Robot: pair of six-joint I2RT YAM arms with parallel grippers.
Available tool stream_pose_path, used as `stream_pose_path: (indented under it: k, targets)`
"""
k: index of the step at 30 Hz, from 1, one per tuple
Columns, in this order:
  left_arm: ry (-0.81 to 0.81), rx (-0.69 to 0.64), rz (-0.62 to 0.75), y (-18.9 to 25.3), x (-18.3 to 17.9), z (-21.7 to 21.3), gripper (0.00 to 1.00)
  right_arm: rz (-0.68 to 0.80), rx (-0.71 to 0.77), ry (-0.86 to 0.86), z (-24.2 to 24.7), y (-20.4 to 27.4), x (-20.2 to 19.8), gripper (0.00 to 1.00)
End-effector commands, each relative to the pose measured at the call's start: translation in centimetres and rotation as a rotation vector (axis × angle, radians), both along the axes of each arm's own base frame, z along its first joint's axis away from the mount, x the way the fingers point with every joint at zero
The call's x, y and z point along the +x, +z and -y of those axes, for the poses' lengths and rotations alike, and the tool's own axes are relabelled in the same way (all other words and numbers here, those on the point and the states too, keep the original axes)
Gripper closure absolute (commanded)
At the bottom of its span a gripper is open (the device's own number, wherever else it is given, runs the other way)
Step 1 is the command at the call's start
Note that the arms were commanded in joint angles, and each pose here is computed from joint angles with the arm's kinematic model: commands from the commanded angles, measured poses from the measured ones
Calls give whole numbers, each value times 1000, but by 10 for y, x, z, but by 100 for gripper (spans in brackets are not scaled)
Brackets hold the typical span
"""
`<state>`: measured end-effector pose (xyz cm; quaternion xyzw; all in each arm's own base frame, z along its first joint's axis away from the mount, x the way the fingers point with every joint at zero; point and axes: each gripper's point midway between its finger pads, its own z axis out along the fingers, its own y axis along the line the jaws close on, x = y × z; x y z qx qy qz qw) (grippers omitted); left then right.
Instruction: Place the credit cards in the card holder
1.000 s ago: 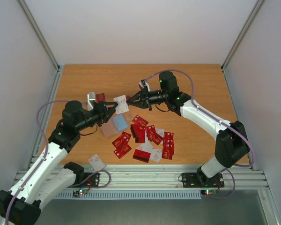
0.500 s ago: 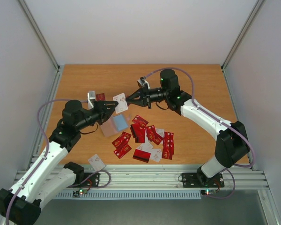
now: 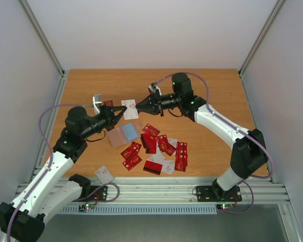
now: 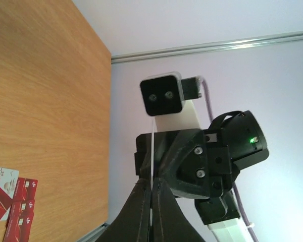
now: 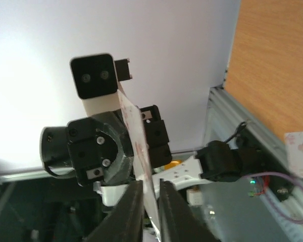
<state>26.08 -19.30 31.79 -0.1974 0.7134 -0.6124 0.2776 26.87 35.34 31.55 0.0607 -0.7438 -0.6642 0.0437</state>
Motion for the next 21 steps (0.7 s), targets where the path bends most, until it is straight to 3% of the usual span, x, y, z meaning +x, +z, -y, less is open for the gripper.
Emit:
stream_pose_path:
  k: [1,4,5,11,21]
  targets:
    - [7,33,21,0,2,-2,100,58,-79,16,3,1,0,79]
    - [21,120,-57,-26,3,-6,100,80,-229,-35,17,-20,9,58]
    - [20,158,-79,-36,4,-6,100,86,-287,-53,25,-28,13,56]
    - [-58,310,-149,-74,23,7,100,77,-608,-147,77,-88,31,55]
    - [-137,372,-303,-140,66,32,100,83,-676,-139,99,-106,43,57]
